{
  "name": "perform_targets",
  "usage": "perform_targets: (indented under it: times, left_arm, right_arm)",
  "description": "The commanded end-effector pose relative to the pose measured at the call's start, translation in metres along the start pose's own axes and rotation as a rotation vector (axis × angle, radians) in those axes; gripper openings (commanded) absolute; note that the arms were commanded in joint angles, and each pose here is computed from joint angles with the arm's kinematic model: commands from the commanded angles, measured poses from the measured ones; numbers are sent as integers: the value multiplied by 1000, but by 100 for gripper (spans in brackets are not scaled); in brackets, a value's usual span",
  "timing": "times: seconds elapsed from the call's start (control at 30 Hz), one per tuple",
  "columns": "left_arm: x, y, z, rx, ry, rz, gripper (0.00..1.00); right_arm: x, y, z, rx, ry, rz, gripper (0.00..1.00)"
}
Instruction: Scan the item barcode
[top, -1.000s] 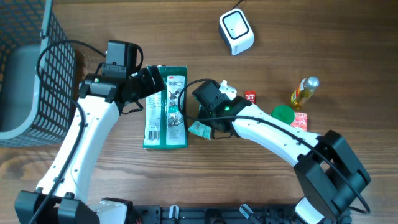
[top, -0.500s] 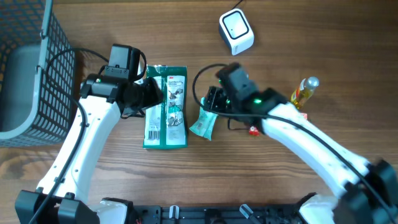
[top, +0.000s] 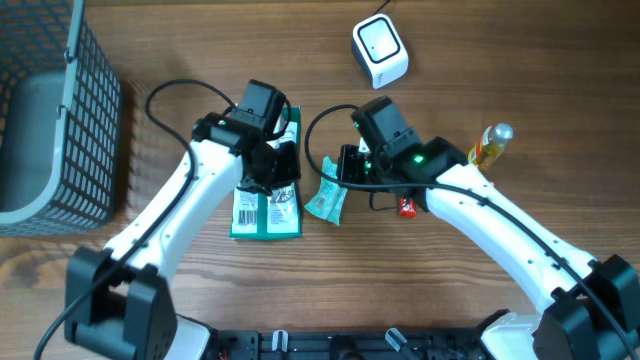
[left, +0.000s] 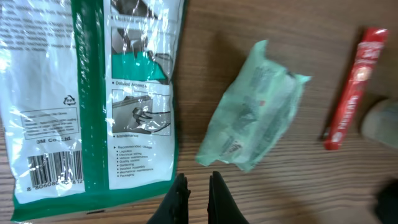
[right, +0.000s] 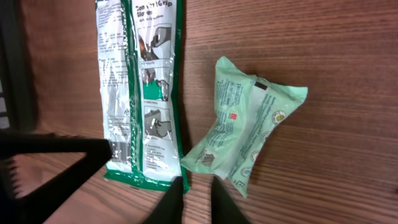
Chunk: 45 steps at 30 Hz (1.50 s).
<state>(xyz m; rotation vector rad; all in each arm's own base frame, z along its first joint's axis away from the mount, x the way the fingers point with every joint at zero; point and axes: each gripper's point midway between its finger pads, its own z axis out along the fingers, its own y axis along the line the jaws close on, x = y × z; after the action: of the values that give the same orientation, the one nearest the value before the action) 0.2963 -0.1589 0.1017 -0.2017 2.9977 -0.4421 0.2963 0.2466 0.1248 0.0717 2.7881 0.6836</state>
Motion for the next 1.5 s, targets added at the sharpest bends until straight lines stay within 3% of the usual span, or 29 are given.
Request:
perform_targets:
  times: [0.0,0.3,0.47,0.9,1.27,1.47]
  left_arm:
    - [6,6,18,-28,62,-26,4]
    - [15,-4,30,-16,107,2,4]
    - [13,-9,32,1,99,-32,4]
    - [23,-33,73,65,187,-1,4]
    - [25,-27,92,42,218,-11,4]
    - [20,-6,113,-59,202,-14,4]
  right_arm:
    - [0,-5,2,-19,38,-2,6]
    - [8,-36,27,53,112,37,4]
    - [11,-41,48,-63,229,29,4]
    - [1,-42,67,-257,291,46,4]
    - [15,-61,95,-223,348,68,4]
    - [15,-64,96,-205,342,67,4]
